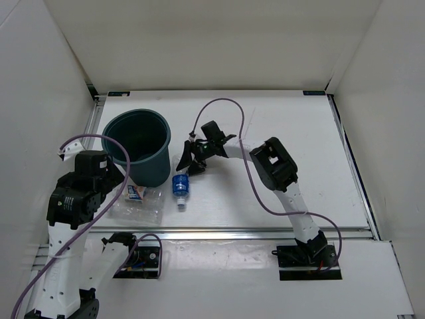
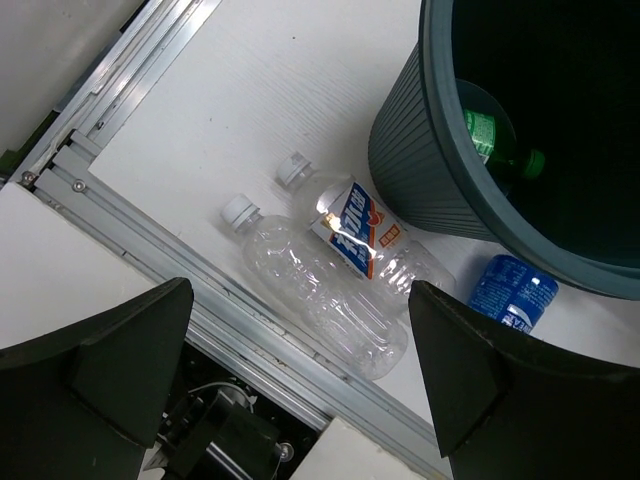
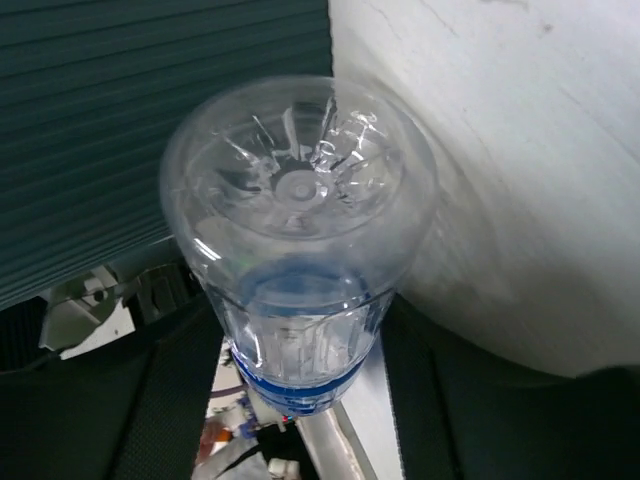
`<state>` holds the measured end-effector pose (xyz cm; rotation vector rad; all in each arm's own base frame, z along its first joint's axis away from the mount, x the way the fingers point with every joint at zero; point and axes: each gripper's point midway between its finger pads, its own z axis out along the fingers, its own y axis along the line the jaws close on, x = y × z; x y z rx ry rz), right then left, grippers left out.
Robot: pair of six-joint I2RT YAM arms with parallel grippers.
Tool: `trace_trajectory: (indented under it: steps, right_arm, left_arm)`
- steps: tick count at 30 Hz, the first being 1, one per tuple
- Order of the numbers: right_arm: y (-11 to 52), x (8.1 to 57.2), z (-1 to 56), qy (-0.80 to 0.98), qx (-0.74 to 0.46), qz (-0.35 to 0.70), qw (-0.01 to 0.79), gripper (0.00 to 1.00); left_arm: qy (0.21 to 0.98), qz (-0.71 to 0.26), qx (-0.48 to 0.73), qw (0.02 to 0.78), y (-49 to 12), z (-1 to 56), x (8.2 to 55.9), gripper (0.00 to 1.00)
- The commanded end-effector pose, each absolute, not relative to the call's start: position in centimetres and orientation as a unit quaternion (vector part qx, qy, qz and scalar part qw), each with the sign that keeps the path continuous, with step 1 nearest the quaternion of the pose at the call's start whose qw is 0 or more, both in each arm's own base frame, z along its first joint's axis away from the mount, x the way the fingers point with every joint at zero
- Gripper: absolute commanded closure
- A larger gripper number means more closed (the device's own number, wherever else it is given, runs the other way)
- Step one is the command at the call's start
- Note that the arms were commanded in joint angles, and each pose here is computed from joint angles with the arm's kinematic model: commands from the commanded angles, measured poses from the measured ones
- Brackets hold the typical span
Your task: Put the plastic bottles in the bin
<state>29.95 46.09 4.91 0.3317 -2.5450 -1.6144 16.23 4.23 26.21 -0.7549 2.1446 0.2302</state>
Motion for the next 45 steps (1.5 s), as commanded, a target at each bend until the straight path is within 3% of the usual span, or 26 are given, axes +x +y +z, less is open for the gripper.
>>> trace_trajectory:
  steps: [1,3,7,11,13,16,18,19,20,23,27,29,31,32,34,37,39,40,45]
  right_arm:
    - [46.7,29.8,5.6,-0.827,0.119,-0.545,0.065,0.36]
    - [45.4,29.0,5.1,-0.834,0.106,-0.536,0.077,0.50]
    - [40.9,28.8,9.5,-0.841,0.113,-0.528,0.017,0.55]
    - [37.7,30.0,18.8,-0.848,0.137,-0.501,-0.107,0.58]
    - [36.8,32.3,23.9,-0.847,0.145,-0.466,-0.212,0.59]
    - [38.6,34.2,33.0,-0.807,0.171,-0.467,-0.318,0.62]
    - [40.9,35.1,35.2,-0.796,0.183,-0.455,-0.355,0.62]
    - [42.0,34.7,41.0,-0.754,0.200,-0.477,-0.406,0.62]
    - [42.7,34.8,42.7,-0.738,0.205,-0.481,-0.426,0.62]
    - [45.1,36.8,45.5,-0.691,0.194,-0.494,-0.491,0.60]
    - [48.6,38.2,44.2,-0.671,0.191,-0.495,-0.518,0.59]
    - [51.0,37.2,43.5,-0.661,0.220,-0.480,-0.533,0.55]
    - [53.5,36.0,41.4,-0.657,0.253,-0.446,-0.553,0.42]
    - [53.4,36.1,41.1,-0.651,0.271,-0.414,-0.575,0.21]
    - [53.1,35.7,40.5,-0.662,0.275,-0.401,-0.570,0.01]
    - [48.7,34.8,44.3,-0.666,0.253,-0.366,-0.599,0.00]
    - [46.8,34.5,42.9,-0.683,0.258,-0.330,-0.598,0.00]
    - [44.8,33.2,45.1,-0.673,0.257,-0.332,-0.609,0.00]
    - [40.0,30.9,43.8,-0.704,0.264,-0.308,-0.583,0.00]
  left_arm:
    - [0.866,0.097,-0.288,0.397,4.3,26.2,14.9,0.00]
    - [0.864,0.103,-0.293,0.398,4.6,26.3,14.8,0.00]
    - [0.851,0.104,-0.324,0.400,4.8,25.8,14.7,0.00]
    - [0.841,0.059,-0.358,0.401,3.7,25.4,14.5,0.00]
    - [0.829,0.027,-0.394,0.396,2.9,24.8,14.5,0.00]
    - [0.822,-0.001,-0.419,0.386,2.1,23.3,14.2,0.00]
    - [0.821,0.000,-0.425,0.380,2.1,22.9,14.2,0.00]
    - [0.823,0.003,-0.425,0.377,2.1,22.6,14.2,0.00]
    - [0.823,0.008,-0.421,0.380,2.2,22.9,14.3,0.00]
    - [0.837,0.022,-0.401,0.371,2.3,23.6,14.6,0.00]
    - [0.842,0.019,-0.387,0.375,2.0,25.3,15.7,0.00]
    - [0.838,0.014,-0.393,0.379,1.9,26.2,16.3,0.00]
    - [0.837,0.014,-0.399,0.375,1.8,26.5,16.9,0.00]
    - [0.836,0.003,-0.402,0.372,1.4,26.6,17.1,0.00]
    - [0.834,-0.012,-0.415,0.363,0.8,26.5,17.4,0.00]
    - [0.825,-0.041,-0.453,0.334,-0.3,24.7,16.9,0.00]
    - [0.813,-0.064,-0.497,0.296,-1.3,22.2,16.0,0.00]
    - [0.807,-0.073,-0.513,0.284,-1.7,21.3,15.5,0.00]
    - [0.745,-0.124,-0.591,0.284,-1.9,17.3,13.7,0.00]
